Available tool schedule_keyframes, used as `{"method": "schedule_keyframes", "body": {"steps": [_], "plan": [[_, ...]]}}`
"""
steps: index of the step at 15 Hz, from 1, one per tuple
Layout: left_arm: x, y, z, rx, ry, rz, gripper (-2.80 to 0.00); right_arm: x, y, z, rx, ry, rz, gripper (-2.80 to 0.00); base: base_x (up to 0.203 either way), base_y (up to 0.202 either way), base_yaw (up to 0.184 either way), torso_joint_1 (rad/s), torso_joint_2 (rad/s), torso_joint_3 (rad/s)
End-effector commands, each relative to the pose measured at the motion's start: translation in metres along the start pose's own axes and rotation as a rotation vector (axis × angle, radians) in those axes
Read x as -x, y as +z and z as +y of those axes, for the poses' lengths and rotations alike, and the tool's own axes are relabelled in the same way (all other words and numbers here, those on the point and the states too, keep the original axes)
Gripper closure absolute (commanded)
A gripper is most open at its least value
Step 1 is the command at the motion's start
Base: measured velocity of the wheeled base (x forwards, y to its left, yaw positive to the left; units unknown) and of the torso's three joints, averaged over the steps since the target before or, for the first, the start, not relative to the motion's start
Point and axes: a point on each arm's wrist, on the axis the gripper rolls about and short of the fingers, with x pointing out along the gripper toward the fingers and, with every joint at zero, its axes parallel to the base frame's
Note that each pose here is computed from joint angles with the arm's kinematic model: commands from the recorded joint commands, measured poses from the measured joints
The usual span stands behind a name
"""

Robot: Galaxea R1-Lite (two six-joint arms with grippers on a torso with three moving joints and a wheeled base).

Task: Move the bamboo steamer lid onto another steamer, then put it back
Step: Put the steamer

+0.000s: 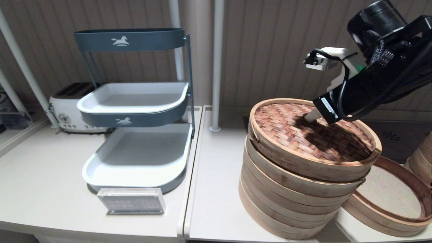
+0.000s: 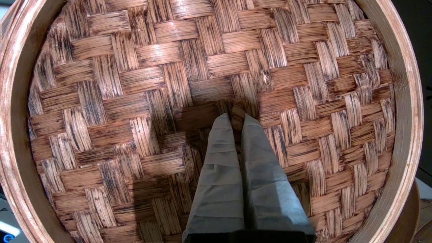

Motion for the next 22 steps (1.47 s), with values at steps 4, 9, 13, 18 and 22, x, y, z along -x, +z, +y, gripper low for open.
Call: {"method": "schedule_keyframes", "body": {"steps": [4, 9, 13, 18, 22], "plan": [[-0.0017, -0.0078, -0.0001, 0.000, -0.001, 0.027, 0.00, 0.0009, -0.0002, -0.0012, 0.002, -0.004, -0.002, 0.00, 0.000, 0.000, 0.000, 0.000, 0.00, 0.000], [-0.0017, -0.0078, -0.0001, 0.000, -0.001, 0.027, 0.00, 0.0029, -0.0010, -0.0025, 0.014, -0.016, 0.001, 0.00, 0.000, 0.000, 0.000, 0.000, 0.00, 0.000], [-0.0017, -0.0078, -0.0001, 0.000, -0.001, 0.027, 0.00, 0.0029, -0.0006, -0.0005, 0.019, -0.011, 0.000, 0.00, 0.000, 0.000, 0.000, 0.000, 0.00, 0.000], [-0.0017, -0.0077, -0.0001, 0.000, -0.001, 0.026, 0.00, 0.0019, -0.0011, -0.0012, 0.017, -0.014, 0.005, 0.00, 0.000, 0.000, 0.000, 0.000, 0.00, 0.000], [-0.0017, -0.0078, -0.0001, 0.000, -0.001, 0.027, 0.00, 0.0007, -0.0014, -0.0035, 0.012, -0.020, 0.008, -2.80, 0.000, 0.000, 0.000, 0.000, 0.00, 0.000]]}}
